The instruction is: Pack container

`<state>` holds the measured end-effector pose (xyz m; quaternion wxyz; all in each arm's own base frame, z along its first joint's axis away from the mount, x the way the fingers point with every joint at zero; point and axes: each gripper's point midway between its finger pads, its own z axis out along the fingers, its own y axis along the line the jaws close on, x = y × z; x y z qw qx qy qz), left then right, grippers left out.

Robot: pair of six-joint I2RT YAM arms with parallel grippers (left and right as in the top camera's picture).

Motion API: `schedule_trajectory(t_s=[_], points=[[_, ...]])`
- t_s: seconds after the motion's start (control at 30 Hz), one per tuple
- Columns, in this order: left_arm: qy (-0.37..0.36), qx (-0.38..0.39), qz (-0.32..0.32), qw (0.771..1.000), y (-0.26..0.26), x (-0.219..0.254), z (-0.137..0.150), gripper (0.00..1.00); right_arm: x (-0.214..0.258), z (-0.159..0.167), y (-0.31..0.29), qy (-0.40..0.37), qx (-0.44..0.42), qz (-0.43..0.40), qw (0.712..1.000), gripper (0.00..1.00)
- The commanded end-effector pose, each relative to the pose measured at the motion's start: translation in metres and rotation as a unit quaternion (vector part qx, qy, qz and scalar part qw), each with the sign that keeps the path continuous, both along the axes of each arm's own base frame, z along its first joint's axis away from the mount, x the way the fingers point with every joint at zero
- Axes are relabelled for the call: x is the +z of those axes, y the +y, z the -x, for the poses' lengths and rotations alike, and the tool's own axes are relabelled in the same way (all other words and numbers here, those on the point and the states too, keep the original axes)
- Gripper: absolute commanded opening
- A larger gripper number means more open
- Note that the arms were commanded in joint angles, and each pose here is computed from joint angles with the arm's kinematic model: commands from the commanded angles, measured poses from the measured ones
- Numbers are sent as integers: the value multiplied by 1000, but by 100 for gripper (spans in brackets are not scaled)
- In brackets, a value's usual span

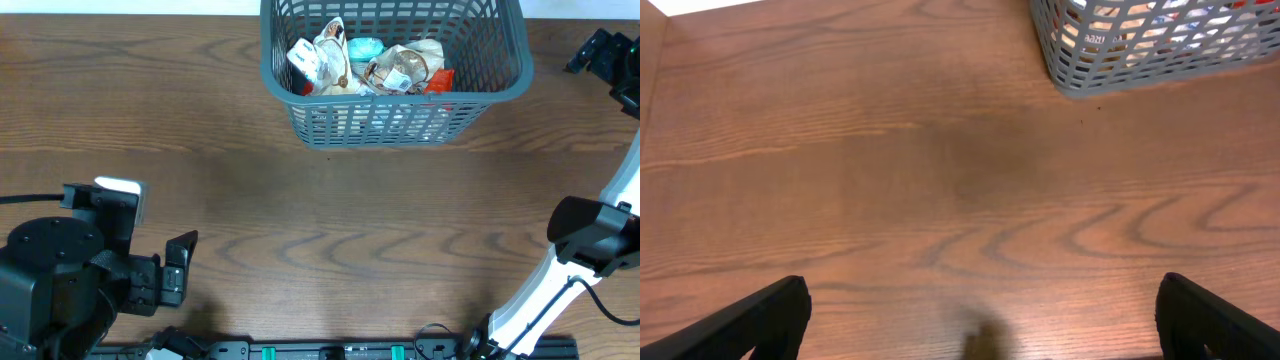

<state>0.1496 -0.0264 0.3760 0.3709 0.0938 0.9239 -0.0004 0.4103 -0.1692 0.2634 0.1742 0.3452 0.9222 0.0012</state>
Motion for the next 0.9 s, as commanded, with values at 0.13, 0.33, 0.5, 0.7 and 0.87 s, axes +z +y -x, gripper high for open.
schedule_trajectory(t_s=[0.13, 0.33, 0.5, 0.7, 0.87], points=[[29, -1, -20, 999, 6, -10, 10, 99, 3, 1, 3, -3, 3, -1, 1000, 99], [35, -13, -34, 999, 7, -12, 12, 98, 3, 1, 4, -3, 4, -1, 1000, 99], [37, -17, -38, 998, 5, -17, 8, 99, 3, 1, 3, -3, 3, -1, 1000, 99], [-56, -4, -18, 998, 7, -6, -8, 99, 3, 1, 3, -3, 3, -1, 1000, 99], [-148, 54, 7, 987, 23, -6, -19, 99, 3, 1, 3, -3, 3, -1, 1000, 99]])
